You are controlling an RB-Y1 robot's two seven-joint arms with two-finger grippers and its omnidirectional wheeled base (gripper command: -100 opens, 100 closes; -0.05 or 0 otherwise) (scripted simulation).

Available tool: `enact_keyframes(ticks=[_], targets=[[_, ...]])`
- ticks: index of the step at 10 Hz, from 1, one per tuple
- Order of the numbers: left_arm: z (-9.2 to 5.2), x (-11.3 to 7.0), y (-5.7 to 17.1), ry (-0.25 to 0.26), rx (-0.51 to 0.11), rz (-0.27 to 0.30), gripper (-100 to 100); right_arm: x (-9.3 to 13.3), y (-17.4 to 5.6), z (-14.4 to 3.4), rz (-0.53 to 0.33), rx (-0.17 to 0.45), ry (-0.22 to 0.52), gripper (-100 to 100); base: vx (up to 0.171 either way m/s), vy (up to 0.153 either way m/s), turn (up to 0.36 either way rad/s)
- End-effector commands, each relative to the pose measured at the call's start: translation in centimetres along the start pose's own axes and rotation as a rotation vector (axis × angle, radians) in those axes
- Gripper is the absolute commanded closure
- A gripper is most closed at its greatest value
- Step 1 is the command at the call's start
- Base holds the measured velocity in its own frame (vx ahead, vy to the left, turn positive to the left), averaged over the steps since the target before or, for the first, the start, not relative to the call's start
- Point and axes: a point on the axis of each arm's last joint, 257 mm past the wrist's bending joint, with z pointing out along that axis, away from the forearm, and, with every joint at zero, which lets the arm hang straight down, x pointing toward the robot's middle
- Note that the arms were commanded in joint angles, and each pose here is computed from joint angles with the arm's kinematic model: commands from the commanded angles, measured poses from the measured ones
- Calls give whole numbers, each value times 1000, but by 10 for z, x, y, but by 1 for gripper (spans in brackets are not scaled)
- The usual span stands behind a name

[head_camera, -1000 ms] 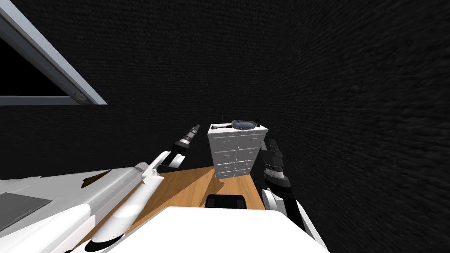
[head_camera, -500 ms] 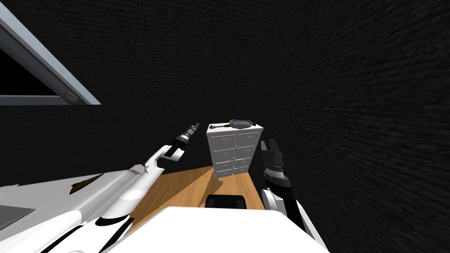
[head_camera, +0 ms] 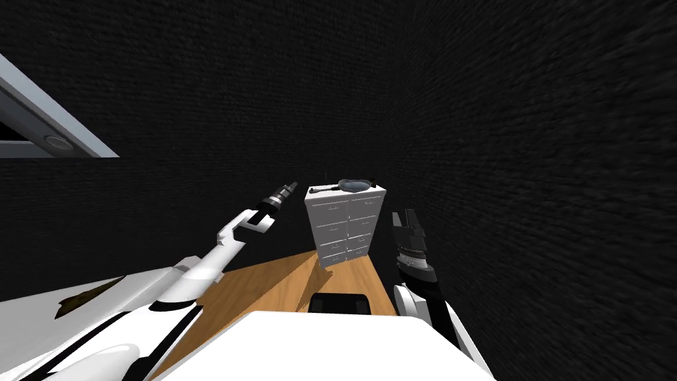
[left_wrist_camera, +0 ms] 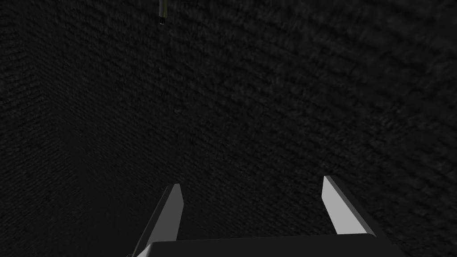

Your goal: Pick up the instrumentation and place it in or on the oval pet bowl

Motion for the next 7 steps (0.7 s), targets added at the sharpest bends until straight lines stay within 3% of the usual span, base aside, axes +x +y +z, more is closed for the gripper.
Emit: enact_keyframes(ticks=[1, 4, 5, 7], targets=[[2, -2, 12, 6, -15, 12, -100, 0, 0, 0, 0, 0, 0, 0, -11, -6, 26], [20, -23, 37, 10, -63, 96, -100, 0, 0, 0, 0, 0, 0, 0, -22, -28, -148], [19, -19, 47, 19, -82, 96, -100, 0, 0, 0, 0, 0, 0, 0, -22, -31, -90], [32, -43, 72, 21, -132, 171, -100, 0, 0, 0, 0, 0, 0, 0, -19, -53, -242]])
